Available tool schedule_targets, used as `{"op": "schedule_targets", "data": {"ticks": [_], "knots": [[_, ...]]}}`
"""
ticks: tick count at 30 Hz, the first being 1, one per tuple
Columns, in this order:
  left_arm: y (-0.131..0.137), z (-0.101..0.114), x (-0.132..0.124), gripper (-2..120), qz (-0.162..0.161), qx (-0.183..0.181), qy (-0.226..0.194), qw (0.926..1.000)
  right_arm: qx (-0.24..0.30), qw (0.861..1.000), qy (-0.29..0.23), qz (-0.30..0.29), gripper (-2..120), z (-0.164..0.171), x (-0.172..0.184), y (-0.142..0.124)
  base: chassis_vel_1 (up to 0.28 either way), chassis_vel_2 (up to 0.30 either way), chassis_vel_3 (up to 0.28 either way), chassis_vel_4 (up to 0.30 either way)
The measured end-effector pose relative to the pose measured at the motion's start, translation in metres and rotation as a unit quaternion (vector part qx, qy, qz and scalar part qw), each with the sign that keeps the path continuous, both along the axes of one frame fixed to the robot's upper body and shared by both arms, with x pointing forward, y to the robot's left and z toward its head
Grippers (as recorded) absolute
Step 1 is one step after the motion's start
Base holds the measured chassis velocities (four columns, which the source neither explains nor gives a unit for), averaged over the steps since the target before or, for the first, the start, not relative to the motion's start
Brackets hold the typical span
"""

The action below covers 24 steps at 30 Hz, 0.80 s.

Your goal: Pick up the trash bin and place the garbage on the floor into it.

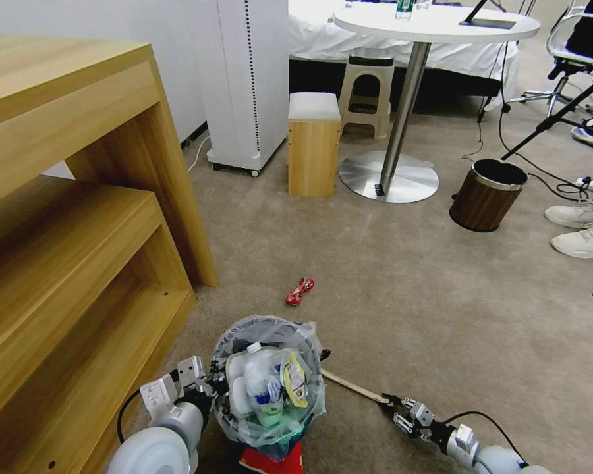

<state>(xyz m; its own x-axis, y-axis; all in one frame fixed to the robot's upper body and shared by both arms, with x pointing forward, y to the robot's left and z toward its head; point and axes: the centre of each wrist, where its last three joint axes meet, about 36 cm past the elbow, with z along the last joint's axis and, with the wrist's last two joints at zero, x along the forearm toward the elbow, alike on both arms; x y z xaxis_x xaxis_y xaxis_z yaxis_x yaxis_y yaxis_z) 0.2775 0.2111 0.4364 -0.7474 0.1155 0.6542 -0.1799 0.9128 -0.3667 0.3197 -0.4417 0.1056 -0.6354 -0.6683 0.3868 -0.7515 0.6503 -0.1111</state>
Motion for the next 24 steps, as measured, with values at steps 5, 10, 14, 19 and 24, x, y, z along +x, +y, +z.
{"op": "schedule_targets", "data": {"ticks": [5,10,14,19,24], "knots": [[-0.001,0.000,0.000,0,0.001,-0.001,-0.001,1.0000,-0.002,1.000,0.000,0.001,0,0.000,-0.001,-0.001,0.000,0.000,0.000,0.000],[0.001,-0.003,0.001,0,0.001,0.002,0.002,1.0000,0.011,1.000,-0.007,-0.002,0,0.007,0.000,-0.003,0.000,0.000,0.000,0.000],[0.003,-0.006,0.003,0,0.000,0.006,0.004,1.0000,0.028,0.999,-0.022,-0.009,0,0.017,0.003,-0.004,0.000,0.000,0.000,0.000],[0.006,-0.010,0.007,0,-0.001,0.012,0.007,0.9999,0.041,0.998,-0.050,-0.012,0,0.037,0.012,-0.009,0.000,0.000,0.000,0.000],[0.008,-0.015,0.011,0,0.001,0.016,0.011,0.9998,0.049,0.995,-0.086,-0.021,0,0.071,0.023,-0.028,0.000,0.000,0.000,0.000]]}}
